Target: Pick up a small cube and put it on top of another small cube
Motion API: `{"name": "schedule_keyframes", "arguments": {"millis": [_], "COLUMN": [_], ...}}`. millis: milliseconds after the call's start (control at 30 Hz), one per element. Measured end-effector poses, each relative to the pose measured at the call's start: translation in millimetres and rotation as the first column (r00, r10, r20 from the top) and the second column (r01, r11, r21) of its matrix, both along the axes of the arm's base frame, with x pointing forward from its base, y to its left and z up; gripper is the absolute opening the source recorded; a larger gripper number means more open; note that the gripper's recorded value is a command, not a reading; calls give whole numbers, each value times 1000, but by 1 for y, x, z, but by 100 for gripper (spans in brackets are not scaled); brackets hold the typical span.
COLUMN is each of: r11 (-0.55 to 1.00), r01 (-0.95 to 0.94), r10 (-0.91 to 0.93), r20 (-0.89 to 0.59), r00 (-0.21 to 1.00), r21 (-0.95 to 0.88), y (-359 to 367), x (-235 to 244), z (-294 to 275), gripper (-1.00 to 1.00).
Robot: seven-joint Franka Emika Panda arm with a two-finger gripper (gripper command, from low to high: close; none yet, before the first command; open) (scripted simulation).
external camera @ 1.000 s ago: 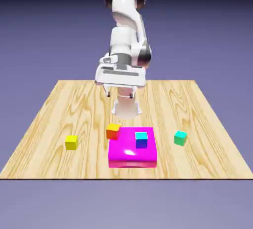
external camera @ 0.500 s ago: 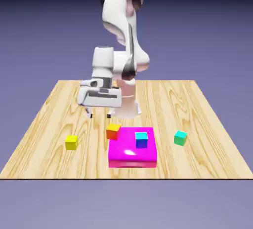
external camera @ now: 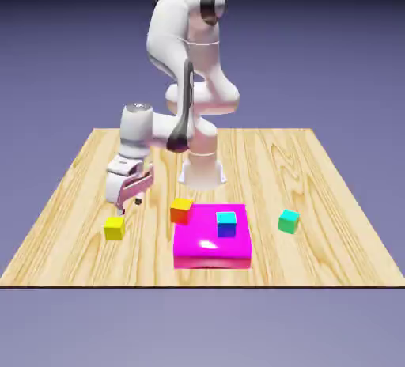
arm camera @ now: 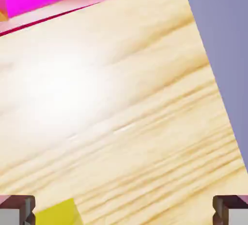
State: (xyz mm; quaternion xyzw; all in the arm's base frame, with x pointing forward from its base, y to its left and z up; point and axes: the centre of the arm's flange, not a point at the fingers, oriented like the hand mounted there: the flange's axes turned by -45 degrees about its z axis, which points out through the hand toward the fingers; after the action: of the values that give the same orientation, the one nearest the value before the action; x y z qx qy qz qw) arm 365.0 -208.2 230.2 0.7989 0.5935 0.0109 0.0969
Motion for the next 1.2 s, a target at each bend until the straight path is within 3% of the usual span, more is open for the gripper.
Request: {"name": "schedule_keyframes", "arguments": {"millis": [233,533,567,933,1200], "r11": [973,970,971,971,999], "r01": [-230,-241,-240,-239,24], "r10": [223,233,232,231,-20], "r20": [-173,-182,-181,-181,-151], "r00": [959,955,956,956,988], "r21": [-21,-24,-21,-20,25], "y": [-37,-47,-47,-39,1], "x": [-31,-32,-32,-32,7], "z": [-35,-98,-105,-36,-23], "gripper": [0,0,-100,-100,-100]}}
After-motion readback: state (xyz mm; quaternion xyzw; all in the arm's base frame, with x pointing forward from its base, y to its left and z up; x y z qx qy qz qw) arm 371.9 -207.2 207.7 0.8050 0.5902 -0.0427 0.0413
